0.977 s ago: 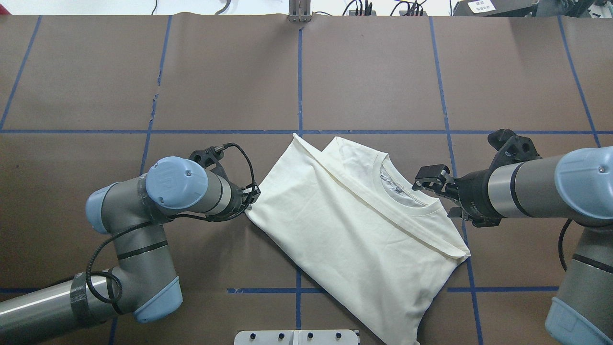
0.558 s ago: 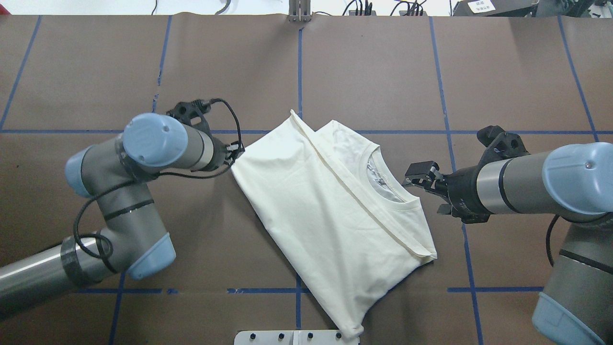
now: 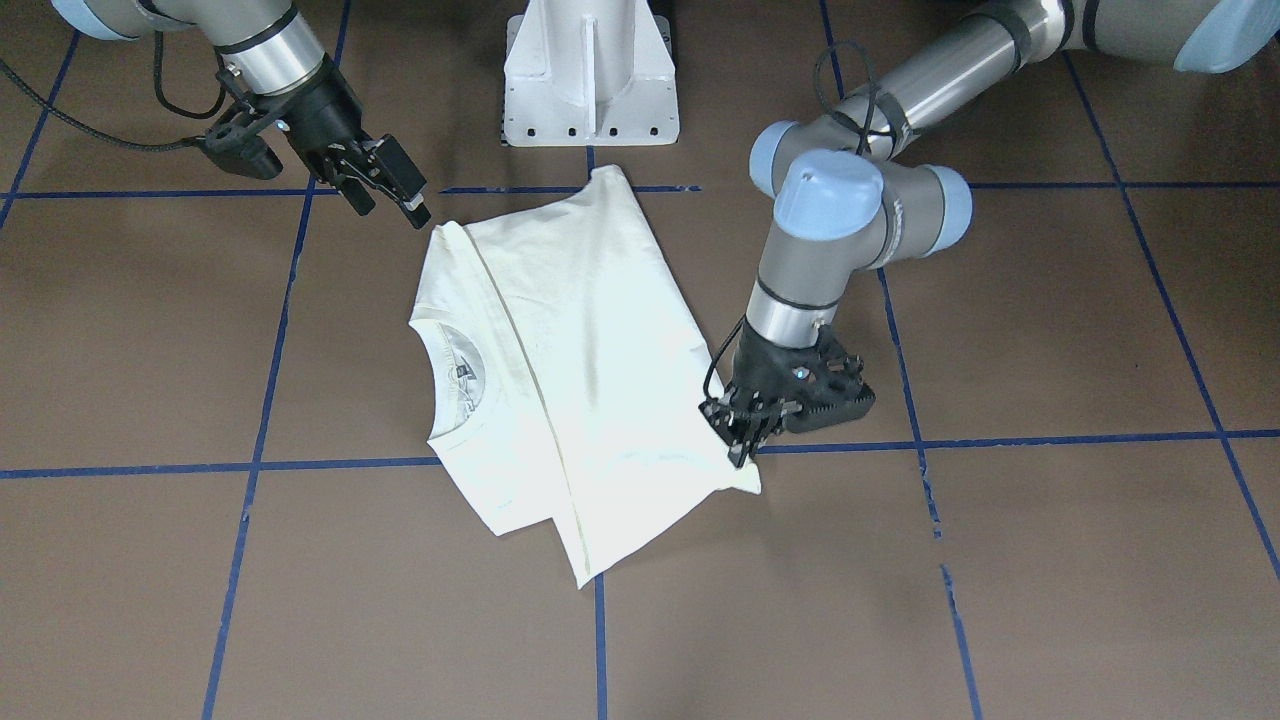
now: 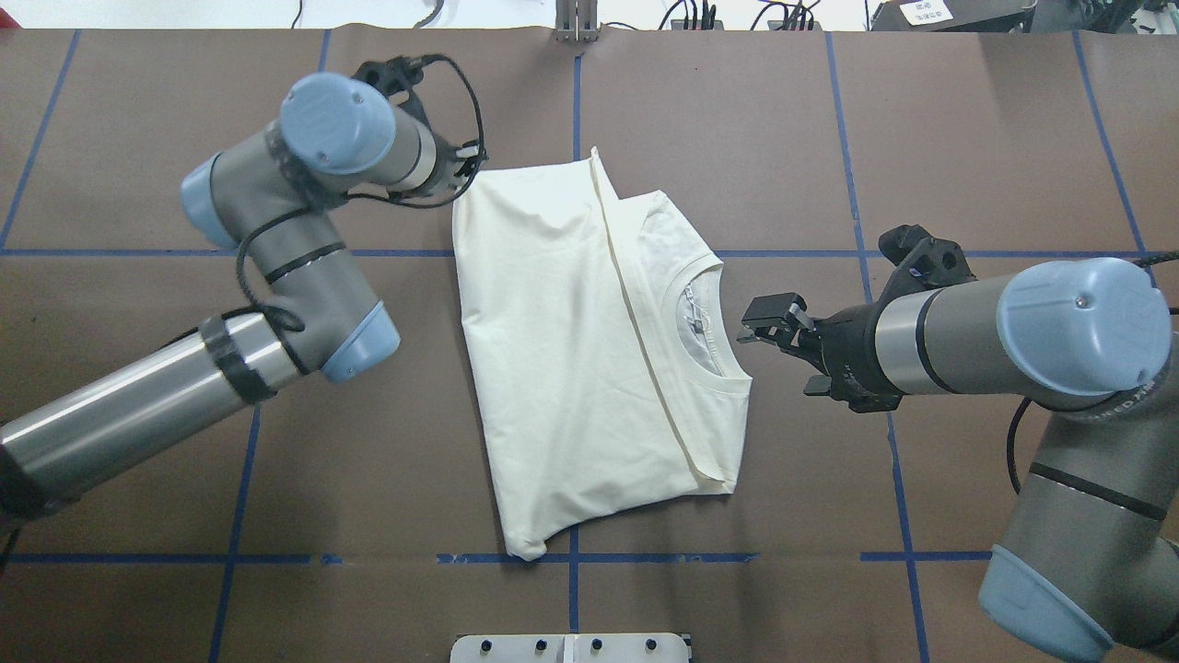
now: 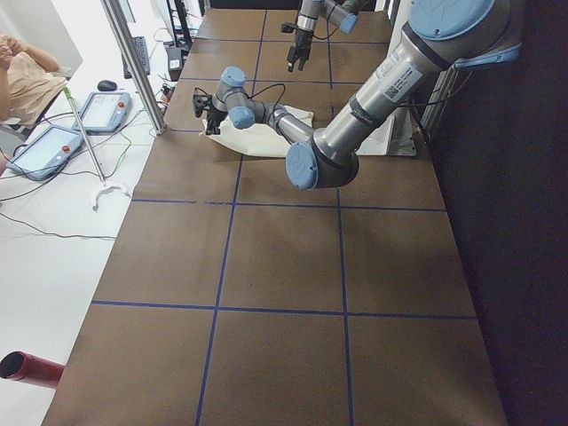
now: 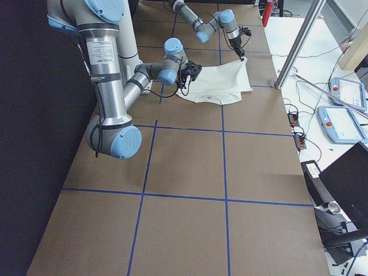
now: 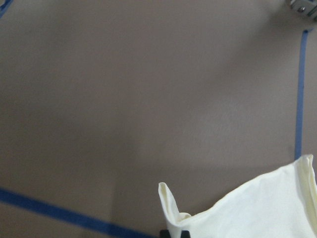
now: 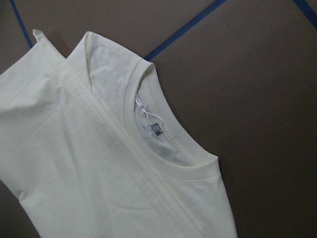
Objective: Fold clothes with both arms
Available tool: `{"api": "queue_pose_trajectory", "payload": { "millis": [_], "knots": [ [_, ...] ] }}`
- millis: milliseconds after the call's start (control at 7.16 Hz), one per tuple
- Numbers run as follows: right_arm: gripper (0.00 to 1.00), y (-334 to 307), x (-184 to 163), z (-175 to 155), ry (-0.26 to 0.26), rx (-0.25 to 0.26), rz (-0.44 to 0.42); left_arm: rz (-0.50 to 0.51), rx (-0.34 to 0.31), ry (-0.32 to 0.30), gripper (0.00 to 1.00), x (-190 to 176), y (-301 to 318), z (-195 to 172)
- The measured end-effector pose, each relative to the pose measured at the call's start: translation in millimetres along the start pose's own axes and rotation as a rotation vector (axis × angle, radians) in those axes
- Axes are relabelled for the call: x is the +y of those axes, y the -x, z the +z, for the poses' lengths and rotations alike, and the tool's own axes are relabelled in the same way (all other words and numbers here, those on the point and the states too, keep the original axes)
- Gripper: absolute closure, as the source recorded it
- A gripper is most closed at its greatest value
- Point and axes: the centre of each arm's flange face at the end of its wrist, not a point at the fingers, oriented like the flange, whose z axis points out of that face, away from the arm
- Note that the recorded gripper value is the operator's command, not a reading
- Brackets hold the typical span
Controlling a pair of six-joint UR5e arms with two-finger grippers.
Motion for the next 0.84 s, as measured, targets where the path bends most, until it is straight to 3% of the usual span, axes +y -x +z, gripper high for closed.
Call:
{"api": "queue_pose_trajectory", "payload": {
  "millis": [140, 419, 558, 838],
  "knots": [
    [0.0, 6, 4, 8, 0.003, 0.001, -0.005, -0.008, 0.044, -0.004, 0.39, -10, -20, -11],
    [0.0, 38, 22, 52, 0.007, 0.024, -0.022, -0.028, 0.115, 0.069, 0.39, 22, -17, -81],
    [0.0, 57, 36, 78, 0.001, 0.055, -0.037, -0.029, 0.122, 0.091, 0.39, 35, -2, -103],
    [0.01, 82, 65, 118, -0.011, 0.126, -0.103, -0.015, 0.109, 0.096, 0.39, 38, 14, -110]
  ]
}}
